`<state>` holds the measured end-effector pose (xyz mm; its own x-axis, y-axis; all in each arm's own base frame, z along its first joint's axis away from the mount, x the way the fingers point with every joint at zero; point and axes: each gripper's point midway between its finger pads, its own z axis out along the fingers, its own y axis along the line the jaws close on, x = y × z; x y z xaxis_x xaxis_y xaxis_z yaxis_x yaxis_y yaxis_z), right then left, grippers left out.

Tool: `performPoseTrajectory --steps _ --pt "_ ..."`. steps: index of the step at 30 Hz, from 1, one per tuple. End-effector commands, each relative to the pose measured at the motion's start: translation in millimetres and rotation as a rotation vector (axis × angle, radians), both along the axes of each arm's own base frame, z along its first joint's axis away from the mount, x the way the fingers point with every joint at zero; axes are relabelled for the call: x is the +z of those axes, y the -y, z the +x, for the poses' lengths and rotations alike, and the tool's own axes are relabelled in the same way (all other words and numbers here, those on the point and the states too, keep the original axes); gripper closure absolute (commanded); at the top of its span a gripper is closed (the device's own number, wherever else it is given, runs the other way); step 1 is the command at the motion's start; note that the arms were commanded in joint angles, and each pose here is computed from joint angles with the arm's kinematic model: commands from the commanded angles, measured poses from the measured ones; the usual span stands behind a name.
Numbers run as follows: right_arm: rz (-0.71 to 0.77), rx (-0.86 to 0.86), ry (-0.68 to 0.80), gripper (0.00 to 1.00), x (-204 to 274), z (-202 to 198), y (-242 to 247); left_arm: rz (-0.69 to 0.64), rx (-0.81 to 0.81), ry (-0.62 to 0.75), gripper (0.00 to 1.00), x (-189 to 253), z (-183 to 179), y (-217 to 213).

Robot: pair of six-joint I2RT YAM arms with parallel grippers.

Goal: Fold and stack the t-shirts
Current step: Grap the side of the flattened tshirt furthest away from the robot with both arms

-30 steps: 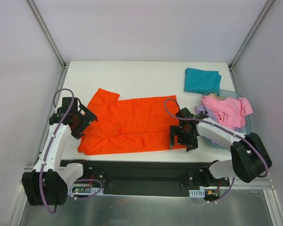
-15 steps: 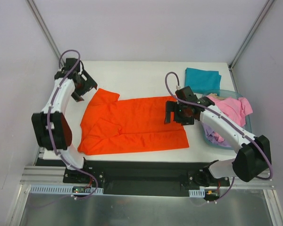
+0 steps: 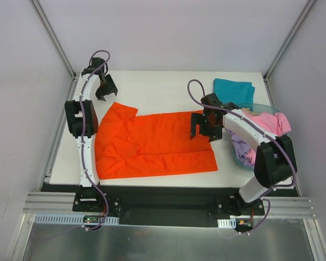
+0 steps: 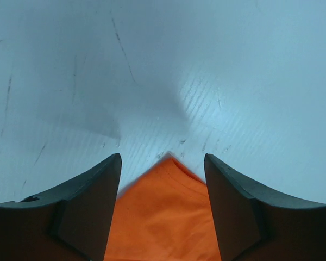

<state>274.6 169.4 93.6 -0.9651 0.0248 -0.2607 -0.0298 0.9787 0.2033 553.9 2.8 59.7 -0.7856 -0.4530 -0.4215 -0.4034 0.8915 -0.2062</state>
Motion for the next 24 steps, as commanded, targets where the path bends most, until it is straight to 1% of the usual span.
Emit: performPoseTrajectory --steps 1,2,4,9,10,14,18,19,21,22,24 --pt "0.028 0.015 0.012 0.03 6 12 -5 0.026 -0.106 -0.004 0.4 3 2 15" --pt "0.035 0.012 0.014 0.03 6 14 -6 0.03 -0.11 -0.014 0.44 0 1 16" --pt "0.042 0.01 0.008 0.03 4 14 -7 0.043 -0.114 -0.037 0.45 -11 -3 17" --pt "0.048 0.005 0.02 0.03 7 18 -6 0.1 -0.077 -0.094 0.54 -26 -16 4" --pt "0.044 0.004 0.019 0.03 6 18 -5 0.104 -0.09 -0.112 0.56 -29 -23 16" --pt "0.033 -0.003 0.034 0.03 8 21 0 0.113 -0.085 -0.163 0.63 -40 -39 16" --pt "0.019 -0.012 0.068 0.03 13 31 5 0.113 -0.088 -0.188 0.76 -44 -46 16" --pt "0.016 -0.017 0.085 0.03 15 36 6 0.107 -0.092 -0.19 0.84 -45 -47 18" --pt "-0.016 -0.033 0.098 0.03 14 46 12 0.088 -0.097 -0.187 0.93 -43 -47 22" --pt "-0.014 -0.049 0.119 0.03 22 58 14 0.081 -0.094 -0.182 1.0 -42 -46 22" --pt "-0.014 -0.062 0.107 0.03 18 73 13 0.069 -0.1 -0.171 1.0 -37 -44 26"
